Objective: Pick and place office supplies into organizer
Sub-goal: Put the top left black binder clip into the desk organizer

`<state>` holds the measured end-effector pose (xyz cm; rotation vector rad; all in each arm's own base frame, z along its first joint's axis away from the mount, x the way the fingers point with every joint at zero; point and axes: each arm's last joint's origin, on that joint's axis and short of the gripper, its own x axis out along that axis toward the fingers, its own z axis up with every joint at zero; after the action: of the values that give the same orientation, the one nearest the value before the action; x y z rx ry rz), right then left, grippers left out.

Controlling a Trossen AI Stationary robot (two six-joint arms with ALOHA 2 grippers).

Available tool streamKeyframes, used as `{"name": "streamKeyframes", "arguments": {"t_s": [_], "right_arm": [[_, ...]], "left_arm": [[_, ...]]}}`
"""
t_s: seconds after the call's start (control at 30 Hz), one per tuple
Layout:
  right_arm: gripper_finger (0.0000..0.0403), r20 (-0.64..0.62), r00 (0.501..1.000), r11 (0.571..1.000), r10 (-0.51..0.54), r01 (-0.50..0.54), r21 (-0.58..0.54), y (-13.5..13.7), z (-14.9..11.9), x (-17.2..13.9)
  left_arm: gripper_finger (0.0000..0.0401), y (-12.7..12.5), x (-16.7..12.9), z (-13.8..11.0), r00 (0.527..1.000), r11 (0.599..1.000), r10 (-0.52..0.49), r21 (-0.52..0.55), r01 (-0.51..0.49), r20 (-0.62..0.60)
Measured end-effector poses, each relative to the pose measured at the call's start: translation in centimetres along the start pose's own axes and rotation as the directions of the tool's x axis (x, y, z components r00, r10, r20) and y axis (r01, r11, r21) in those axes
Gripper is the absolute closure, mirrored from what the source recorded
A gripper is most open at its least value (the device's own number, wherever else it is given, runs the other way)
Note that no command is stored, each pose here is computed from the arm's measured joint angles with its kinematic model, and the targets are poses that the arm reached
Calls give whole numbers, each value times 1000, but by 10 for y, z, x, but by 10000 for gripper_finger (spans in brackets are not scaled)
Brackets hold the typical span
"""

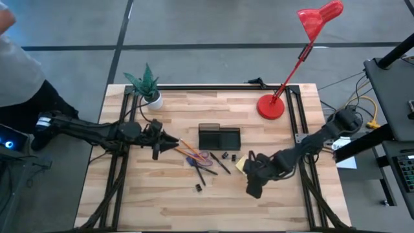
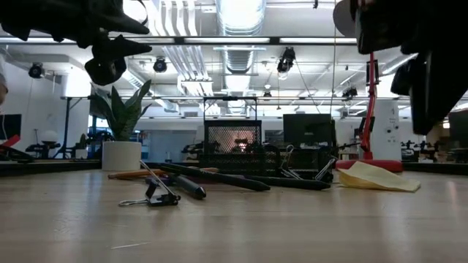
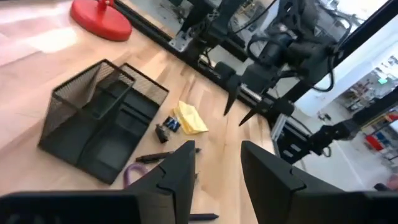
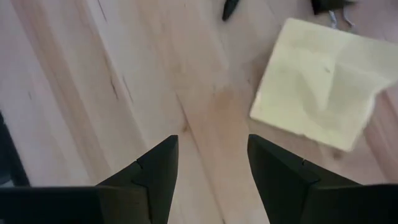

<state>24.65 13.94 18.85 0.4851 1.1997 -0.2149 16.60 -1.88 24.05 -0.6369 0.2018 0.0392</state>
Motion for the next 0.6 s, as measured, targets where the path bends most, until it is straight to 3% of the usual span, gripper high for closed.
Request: {"name": "streamKeyframes", "arguments": {"t_s": [0.17,0.37,0.47,0.6], "right_arm": [[220,94,996,998,-13,18,-52,9,24,0],[220,166,986,978,4,31,-209,37,67,2],[220,152,988,940,-34,83,-330,49,84,8],[220,96,969,853,-229,247,-459,53,94,15]], "left_arm": [[285,4,-11,-5,996,999,12,-33,-15,-85],[285,8,-27,-7,992,999,41,-27,-44,-118],[285,9,-34,-8,990,998,48,-25,-52,-129],[285,14,-44,-12,982,996,81,-18,-85,-170]]}}
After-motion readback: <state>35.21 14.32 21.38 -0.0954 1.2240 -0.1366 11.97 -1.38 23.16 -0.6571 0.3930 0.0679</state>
